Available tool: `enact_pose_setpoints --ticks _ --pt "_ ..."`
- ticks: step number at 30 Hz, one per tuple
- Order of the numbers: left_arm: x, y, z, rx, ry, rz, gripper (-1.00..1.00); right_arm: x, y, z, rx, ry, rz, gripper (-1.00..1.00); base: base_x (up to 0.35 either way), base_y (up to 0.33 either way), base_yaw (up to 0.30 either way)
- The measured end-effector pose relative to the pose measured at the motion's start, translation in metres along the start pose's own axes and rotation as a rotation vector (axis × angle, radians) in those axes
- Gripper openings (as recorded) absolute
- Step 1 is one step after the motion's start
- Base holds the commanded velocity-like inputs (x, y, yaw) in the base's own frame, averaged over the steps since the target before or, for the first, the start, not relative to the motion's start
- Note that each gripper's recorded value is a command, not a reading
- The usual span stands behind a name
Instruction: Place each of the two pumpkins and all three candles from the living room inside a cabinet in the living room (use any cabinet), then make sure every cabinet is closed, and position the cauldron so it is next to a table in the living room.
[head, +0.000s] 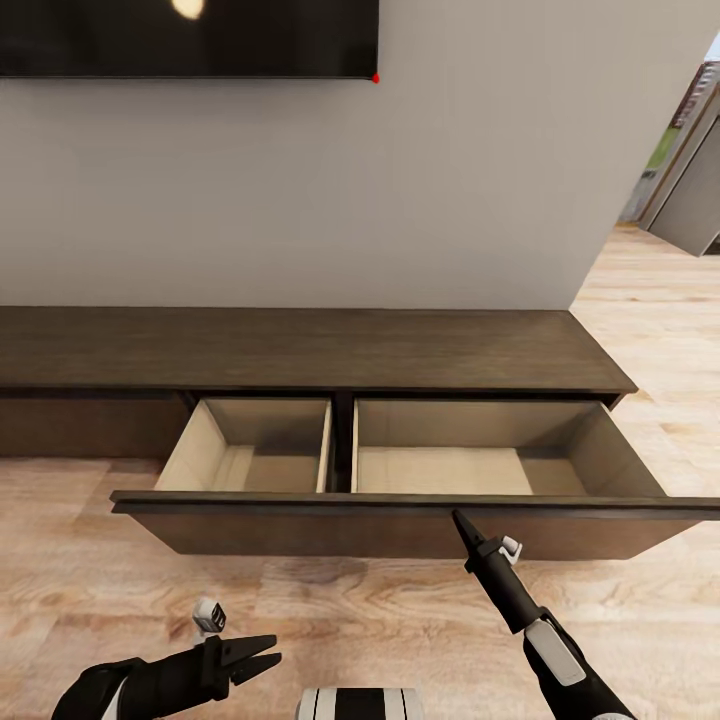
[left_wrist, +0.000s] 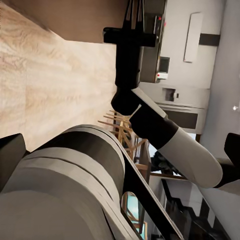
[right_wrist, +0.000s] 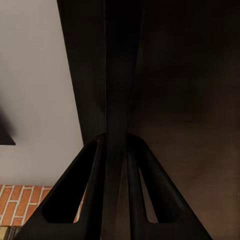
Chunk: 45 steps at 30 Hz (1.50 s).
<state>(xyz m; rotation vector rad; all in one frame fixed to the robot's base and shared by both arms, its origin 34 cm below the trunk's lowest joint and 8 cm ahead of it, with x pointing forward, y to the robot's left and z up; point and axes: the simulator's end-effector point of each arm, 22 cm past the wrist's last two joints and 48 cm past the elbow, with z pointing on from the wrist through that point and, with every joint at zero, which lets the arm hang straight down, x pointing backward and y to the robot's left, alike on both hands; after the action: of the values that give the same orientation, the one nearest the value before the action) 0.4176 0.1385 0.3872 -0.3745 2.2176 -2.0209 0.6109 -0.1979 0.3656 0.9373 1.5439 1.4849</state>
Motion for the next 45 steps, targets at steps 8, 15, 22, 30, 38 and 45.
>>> enact_pose_setpoints --ticks 8,15,22,30,38,45 --pt "0.0 0.0 0.0 0.0 0.0 0.0 1.0 0.0 0.0 0.0 0.0 0.0 0.0 -1.0 -0.001 0.0 0.0" --pt "0.0 0.0 0.0 0.0 0.0 0.0 1.0 -0.005 0.0 0.01 0.017 0.0 -0.009 -1.0 -0.082 0.0 0.0" --pt "0.0 0.0 0.0 0.0 0.0 0.0 1.0 -0.006 0.0 0.013 0.023 0.0 -0.013 -1.0 -0.019 0.0 0.0" --pt "0.0 0.0 0.0 0.0 0.0 0.0 1.0 0.01 0.002 -0.005 -0.017 0.023 0.009 1.0 0.0 0.0 0.0" --pt "0.0 0.0 0.0 0.0 0.0 0.0 1.0 0.01 0.0 -0.005 -0.012 0.023 0.013 1.0 -0.068 0.0 0.0" --pt "0.0 0.0 0.0 0.0 0.0 0.001 1.0 0.01 0.0 -0.005 -0.012 0.023 0.014 1.0 -0.207 0.0 0.0"
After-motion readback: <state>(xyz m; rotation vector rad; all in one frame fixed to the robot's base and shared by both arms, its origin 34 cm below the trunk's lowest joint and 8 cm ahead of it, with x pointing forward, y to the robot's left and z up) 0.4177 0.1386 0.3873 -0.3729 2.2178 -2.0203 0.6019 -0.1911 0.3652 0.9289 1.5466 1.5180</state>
